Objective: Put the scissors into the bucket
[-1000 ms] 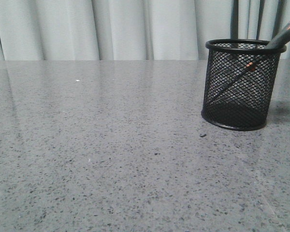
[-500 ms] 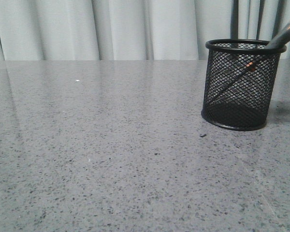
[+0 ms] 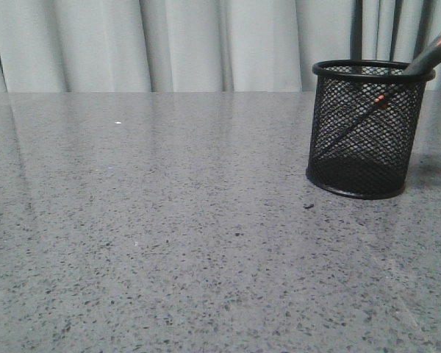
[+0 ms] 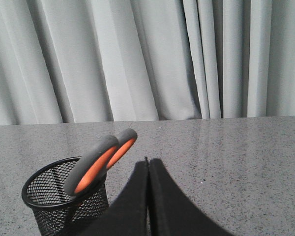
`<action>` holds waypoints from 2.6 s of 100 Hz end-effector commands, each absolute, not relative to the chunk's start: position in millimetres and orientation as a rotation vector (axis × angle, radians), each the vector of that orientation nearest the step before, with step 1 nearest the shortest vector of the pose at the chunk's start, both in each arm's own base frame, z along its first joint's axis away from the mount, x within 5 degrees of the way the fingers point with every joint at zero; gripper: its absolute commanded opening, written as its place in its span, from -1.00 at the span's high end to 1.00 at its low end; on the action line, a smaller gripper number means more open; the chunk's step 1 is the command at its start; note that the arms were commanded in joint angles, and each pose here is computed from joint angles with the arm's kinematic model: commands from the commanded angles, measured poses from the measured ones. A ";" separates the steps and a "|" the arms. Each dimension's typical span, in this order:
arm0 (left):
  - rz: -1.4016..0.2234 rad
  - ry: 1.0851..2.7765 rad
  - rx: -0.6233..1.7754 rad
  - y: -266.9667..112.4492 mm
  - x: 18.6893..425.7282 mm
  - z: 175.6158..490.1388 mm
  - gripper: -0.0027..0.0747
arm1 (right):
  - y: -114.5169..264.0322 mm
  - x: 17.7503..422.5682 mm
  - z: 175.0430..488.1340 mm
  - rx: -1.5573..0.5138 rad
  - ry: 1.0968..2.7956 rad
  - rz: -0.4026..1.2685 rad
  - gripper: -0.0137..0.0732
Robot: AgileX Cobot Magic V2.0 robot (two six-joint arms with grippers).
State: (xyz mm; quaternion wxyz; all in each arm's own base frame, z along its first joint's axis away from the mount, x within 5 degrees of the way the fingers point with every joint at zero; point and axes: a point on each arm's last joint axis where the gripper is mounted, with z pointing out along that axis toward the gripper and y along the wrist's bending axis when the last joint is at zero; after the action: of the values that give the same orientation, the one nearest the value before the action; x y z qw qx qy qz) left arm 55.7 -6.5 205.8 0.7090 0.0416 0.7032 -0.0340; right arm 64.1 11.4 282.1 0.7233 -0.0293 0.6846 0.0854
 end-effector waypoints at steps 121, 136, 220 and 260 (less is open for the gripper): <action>-0.067 1.478 0.074 -5.1 54.2 208.3 0.98 | -0.3 64.6 216.4 -0.036 1.559 -0.042 0.85; -0.067 1.478 0.074 -5.1 54.2 208.3 0.98 | -0.4 56.1 192.9 -0.047 1.596 -0.055 0.85; -0.067 1.478 0.074 -5.1 54.2 208.3 0.98 | -0.7 55.7 189.1 -0.067 1.637 -0.075 0.85; -0.030 1.445 0.088 -4.2 54.0 211.2 0.98 | -0.7 55.7 189.1 -0.067 1.637 -0.075 0.85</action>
State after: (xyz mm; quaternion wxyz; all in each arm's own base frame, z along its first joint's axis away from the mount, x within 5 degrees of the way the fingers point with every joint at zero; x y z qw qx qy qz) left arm 55.7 -6.4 205.9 0.7098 0.0495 0.7022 -0.0247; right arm 55.6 -0.4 189.7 0.6567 -0.0264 0.7532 -0.0262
